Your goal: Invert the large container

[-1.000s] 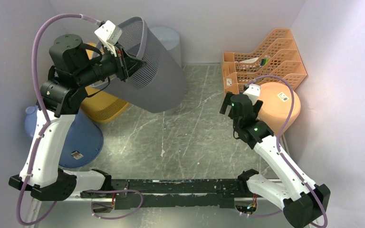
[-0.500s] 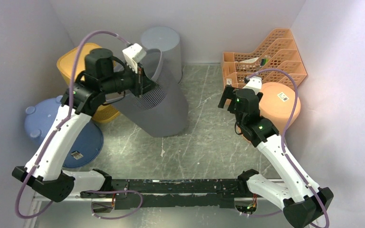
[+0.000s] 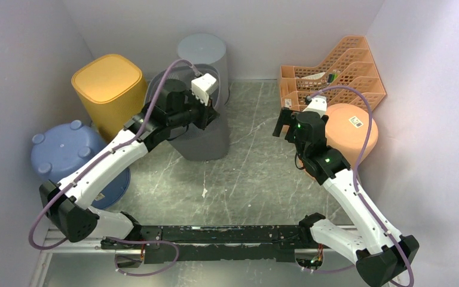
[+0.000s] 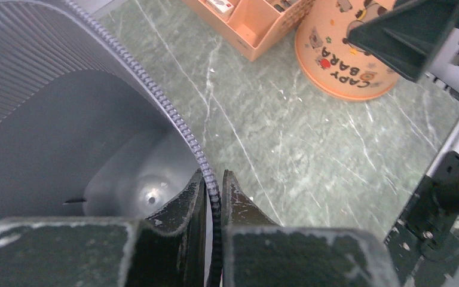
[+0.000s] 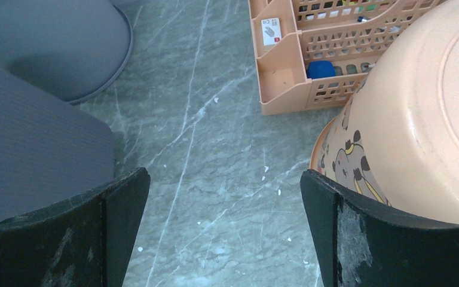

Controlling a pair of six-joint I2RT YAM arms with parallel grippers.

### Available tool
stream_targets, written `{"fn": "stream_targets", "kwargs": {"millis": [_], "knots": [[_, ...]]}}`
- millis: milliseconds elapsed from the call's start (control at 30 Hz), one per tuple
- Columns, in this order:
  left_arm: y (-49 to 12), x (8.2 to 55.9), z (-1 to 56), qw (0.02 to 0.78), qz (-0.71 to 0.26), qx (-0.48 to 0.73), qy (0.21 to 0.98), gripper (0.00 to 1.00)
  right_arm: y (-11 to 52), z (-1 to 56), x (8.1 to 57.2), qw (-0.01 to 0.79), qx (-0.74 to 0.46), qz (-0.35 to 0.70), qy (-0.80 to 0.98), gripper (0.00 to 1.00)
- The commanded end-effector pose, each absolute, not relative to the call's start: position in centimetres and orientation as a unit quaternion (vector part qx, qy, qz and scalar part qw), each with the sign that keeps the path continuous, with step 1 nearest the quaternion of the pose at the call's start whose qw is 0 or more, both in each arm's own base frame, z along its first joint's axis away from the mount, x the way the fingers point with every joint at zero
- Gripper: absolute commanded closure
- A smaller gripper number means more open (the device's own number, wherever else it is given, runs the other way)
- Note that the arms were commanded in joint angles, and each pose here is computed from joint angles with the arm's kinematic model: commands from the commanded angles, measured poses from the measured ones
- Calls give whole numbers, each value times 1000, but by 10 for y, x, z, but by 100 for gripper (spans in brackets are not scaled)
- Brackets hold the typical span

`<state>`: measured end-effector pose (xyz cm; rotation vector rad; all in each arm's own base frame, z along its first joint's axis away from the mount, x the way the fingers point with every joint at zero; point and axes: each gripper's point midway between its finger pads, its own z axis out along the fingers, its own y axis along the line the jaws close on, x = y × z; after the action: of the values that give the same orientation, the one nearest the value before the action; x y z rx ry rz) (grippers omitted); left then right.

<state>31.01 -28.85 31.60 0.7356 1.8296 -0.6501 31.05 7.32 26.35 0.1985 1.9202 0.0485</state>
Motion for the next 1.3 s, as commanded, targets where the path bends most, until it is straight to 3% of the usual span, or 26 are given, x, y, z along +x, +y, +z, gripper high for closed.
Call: {"fn": "stream_targets", "kwargs": {"millis": [0,133,467,633,800,933,1267], "knots": [[-294,334,294,529,-235,288,763,93,76,262,312,570,74,25,818,0],[-300,335,275,506,-228,300,776,92,76,260,311,568,73,26,820,0],[-315,328,297,507,-232,322,765,17,76,271,310,575,68,27,815,0],[-321,324,343,539,-251,323,736,0,78,277,311,579,63,32,812,0],[-315,321,415,592,-267,302,698,0,84,287,314,585,46,41,809,0],[-288,333,463,645,-225,239,690,0,108,295,324,578,-15,71,813,0],[-180,401,506,692,-169,97,695,0,226,367,334,606,-193,167,754,0]]}}
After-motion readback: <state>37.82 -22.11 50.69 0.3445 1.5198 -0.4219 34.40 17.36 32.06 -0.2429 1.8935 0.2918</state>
